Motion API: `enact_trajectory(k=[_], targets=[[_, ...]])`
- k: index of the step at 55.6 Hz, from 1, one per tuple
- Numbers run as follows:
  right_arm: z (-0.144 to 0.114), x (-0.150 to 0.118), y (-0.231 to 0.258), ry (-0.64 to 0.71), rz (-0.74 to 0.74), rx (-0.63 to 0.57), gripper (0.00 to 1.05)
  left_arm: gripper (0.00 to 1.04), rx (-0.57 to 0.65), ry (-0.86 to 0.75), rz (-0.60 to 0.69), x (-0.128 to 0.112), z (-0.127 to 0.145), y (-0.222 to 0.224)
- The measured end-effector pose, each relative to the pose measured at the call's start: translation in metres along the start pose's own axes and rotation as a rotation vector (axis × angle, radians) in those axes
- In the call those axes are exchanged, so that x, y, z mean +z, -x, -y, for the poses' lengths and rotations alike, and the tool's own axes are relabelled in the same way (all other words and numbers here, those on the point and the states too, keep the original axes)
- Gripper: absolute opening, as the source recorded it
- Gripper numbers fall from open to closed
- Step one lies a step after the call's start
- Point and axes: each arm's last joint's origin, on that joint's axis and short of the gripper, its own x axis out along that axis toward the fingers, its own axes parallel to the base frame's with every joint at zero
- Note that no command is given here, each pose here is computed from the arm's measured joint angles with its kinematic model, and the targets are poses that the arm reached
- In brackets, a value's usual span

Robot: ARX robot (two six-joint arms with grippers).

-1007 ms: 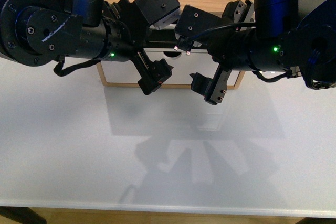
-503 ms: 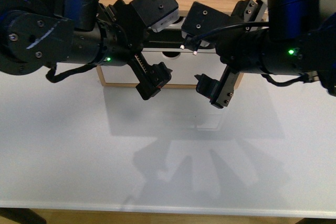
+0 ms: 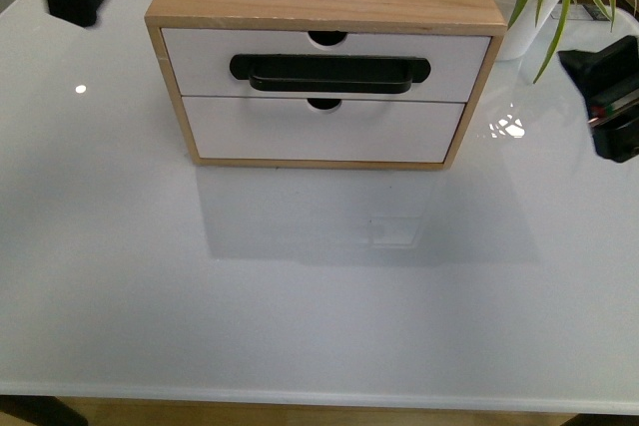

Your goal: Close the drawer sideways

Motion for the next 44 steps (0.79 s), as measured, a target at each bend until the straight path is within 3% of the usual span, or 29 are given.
enact_trajectory(k=[3, 6, 10, 23, 29, 44], targets=[[0.003, 0.001, 0.005, -0.046, 0.024, -0.045, 0.94, 0.96, 0.071, 0.051, 0.029, 0.004, -0.014, 0.018], [0.003, -0.007, 0.014, -0.239, 0.119, -0.207, 0.8, 0.83, 0.318, 0.085, 0.136, 0.006, -0.024, 0.043], [0.002, -0.019, 0.027, -0.392, 0.169, -0.229, 0.68, 0.71, 0.431, 0.111, 0.187, 0.003, -0.025, 0.062], [0.007, -0.029, 0.063, -0.518, 0.209, -0.227, 0.3, 0.32, 0.432, 0.135, 0.173, -0.02, -0.007, 0.095], [0.008, -0.037, 0.083, -0.536, 0.206, -0.23, 0.02, 0.03, 0.433, 0.134, 0.18, -0.027, 0.003, 0.113], [0.013, -0.049, 0.113, -0.542, 0.204, -0.235, 0.02, 0.02, 0.433, 0.14, 0.18, -0.042, 0.017, 0.139]])
